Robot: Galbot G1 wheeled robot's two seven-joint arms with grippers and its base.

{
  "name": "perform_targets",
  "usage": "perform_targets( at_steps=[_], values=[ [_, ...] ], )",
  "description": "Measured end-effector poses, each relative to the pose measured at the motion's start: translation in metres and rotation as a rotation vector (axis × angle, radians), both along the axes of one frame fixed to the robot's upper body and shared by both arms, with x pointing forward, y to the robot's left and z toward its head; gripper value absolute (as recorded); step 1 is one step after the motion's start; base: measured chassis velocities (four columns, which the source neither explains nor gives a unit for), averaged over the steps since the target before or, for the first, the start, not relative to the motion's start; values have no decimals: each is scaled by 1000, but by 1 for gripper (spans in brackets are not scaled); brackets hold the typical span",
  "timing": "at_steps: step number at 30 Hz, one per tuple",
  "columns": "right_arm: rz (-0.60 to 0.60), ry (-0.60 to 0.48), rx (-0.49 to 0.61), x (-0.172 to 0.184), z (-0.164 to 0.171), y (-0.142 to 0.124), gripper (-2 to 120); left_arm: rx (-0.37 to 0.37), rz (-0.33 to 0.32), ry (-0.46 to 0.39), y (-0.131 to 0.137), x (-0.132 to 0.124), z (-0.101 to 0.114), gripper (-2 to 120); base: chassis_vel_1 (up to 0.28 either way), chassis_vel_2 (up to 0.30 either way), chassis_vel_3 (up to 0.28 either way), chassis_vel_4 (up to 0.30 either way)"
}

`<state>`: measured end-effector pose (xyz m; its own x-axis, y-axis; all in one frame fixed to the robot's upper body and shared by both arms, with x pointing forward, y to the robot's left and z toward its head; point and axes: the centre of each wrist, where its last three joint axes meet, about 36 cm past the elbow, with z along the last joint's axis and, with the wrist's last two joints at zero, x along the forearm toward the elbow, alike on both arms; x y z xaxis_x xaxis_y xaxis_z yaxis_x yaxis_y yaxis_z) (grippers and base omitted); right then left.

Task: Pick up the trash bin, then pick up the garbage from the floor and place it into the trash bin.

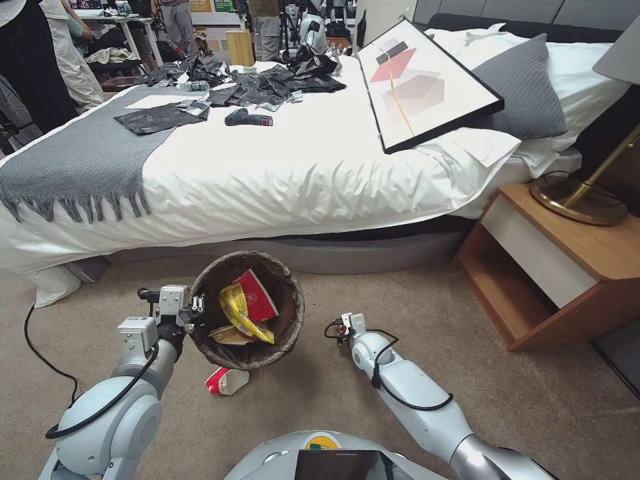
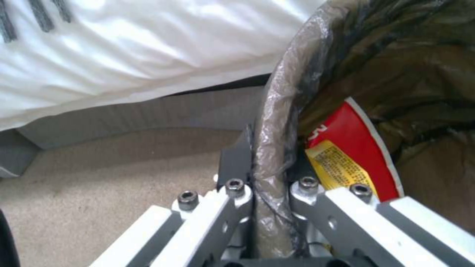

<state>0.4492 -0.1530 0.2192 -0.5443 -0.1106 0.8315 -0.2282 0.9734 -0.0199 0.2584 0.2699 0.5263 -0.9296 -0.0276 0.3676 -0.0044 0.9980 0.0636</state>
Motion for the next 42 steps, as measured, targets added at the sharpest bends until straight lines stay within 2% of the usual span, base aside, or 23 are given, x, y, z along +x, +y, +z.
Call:
perform_targets(
  at_steps=[5, 18, 22, 25, 26, 29, 30, 32, 33, 35, 38, 40, 42],
  values=[
    [-5, 3, 2, 2, -2, -1, 0, 2, 0, -2, 0, 1, 0, 3, 0, 0, 0, 0],
    [-39, -7, 17, 8, -2, -9, 0, 0, 0, 2, 0, 3, -2, 3, 0, 0, 0, 0],
    [-59, -60, 13, 8, 6, -18, 0, 0, 0, 2, 1, 3, -2, 3, 0, 0, 0, 0],
    [-49, -176, 54, 4, 43, -23, 0, 1, -1, 3, 1, 2, -2, 3, 0, 0, 0, 0],
    [-49, -176, 54, 4, 43, -23, 0, 1, -1, 3, 1, 2, -2, 3, 0, 0, 0, 0],
    [-28, -269, 101, -4, 81, -28, 0, 3, -3, 3, 1, 2, -2, 3, 0, 0, 0, 0],
    [-28, -269, 101, -4, 81, -28, 0, 3, -3, 3, 1, 2, -2, 3, 0, 0, 0, 0],
    [-11, -339, 133, -9, 111, -29, 0, 2, -4, 3, 1, 2, -2, 3, 0, 0, 0, 0],
    [9, -396, 160, -15, 136, -29, 0, 3, -6, 3, 1, 2, -2, 3, 0, 0, 0, 0],
    [20, -426, 169, -18, 149, -30, 0, 3, -6, 4, 1, 2, -2, 3, 0, 0, 0, 0],
    [76, -541, 202, -34, 199, -33, 0, 5, -8, 6, 2, 3, -2, 3, 0, 0, 0, 0],
    [91, -560, 211, -38, 208, -34, 0, 4, -8, 6, 2, 3, -2, 3, 0, 0, 0, 0],
    [144, -626, 253, -52, 241, -31, 0, 3, -9, 6, 2, 3, -2, 3, 0, 0, 0, 0]
  ],
)
